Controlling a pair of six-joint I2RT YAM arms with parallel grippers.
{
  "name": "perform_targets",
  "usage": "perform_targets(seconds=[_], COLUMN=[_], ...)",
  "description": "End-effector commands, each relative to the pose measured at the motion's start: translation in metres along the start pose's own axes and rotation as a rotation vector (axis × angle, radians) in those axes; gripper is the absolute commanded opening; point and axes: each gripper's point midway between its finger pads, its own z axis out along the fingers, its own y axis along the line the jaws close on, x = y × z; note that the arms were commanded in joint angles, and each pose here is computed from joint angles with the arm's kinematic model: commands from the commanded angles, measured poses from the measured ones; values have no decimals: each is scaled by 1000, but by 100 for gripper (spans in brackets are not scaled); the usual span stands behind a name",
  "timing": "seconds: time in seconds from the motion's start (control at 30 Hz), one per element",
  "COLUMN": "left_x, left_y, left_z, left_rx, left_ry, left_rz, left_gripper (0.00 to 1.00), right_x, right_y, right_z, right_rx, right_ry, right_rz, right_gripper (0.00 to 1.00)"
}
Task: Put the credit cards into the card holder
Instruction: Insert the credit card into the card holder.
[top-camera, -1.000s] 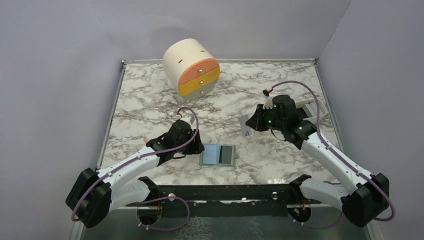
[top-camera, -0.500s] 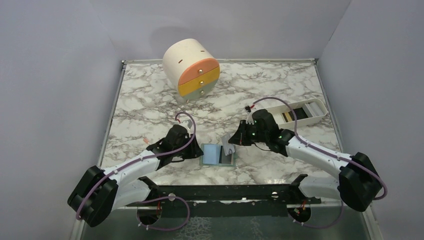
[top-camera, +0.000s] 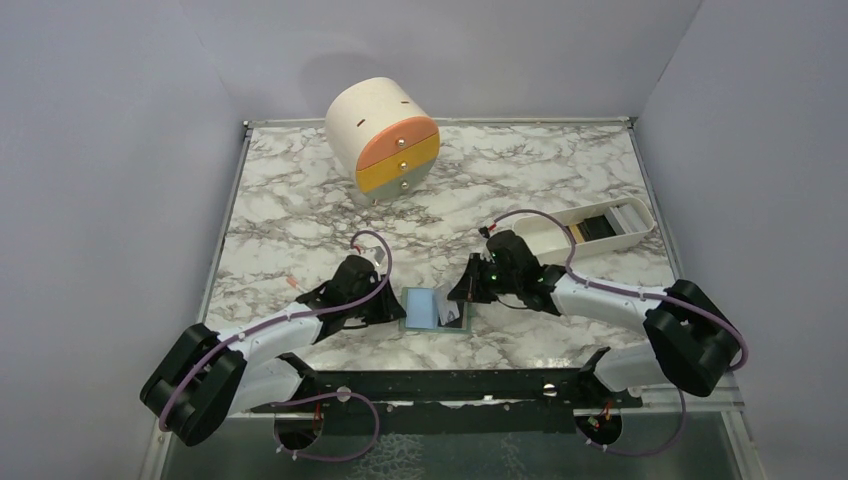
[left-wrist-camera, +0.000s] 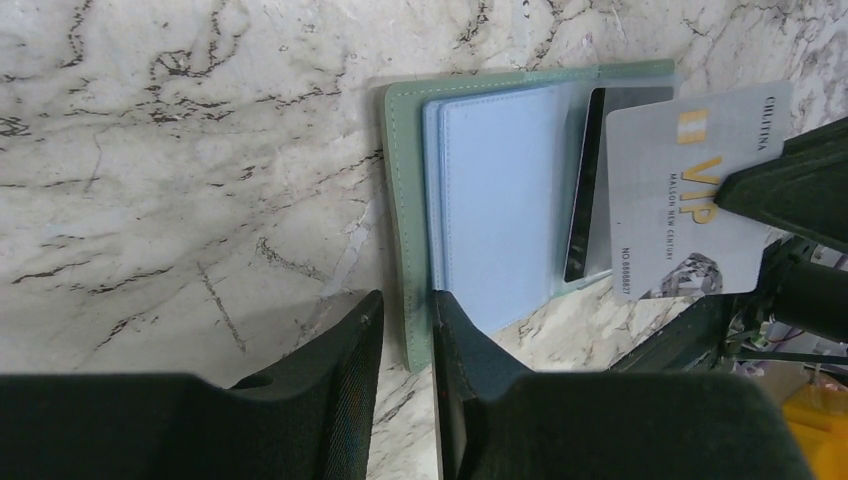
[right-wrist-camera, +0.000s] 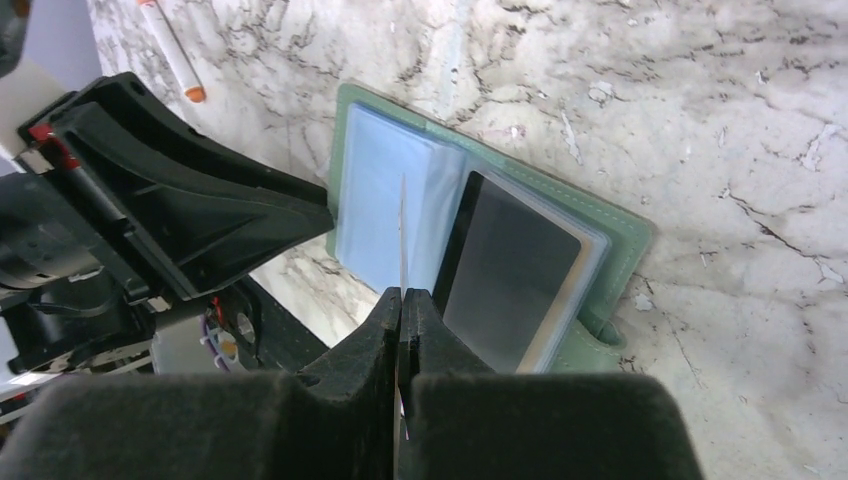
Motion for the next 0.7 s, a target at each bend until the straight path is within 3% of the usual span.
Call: perform_targets(seconds=[0.0,0.67], left_x=[1,11], left_y=[-5,-2], left_z=[0,2], left_rx=[36,49], left_ry=[0,27], left_rz=[-16,-37], left_gripper=[25,9], right_x=[3,21], right_y=[-3,-16], right_z=[9,25], right_rx=[-7,-29], right_ry=[-12,37], right_rz=[40,94], right_gripper=[1,1])
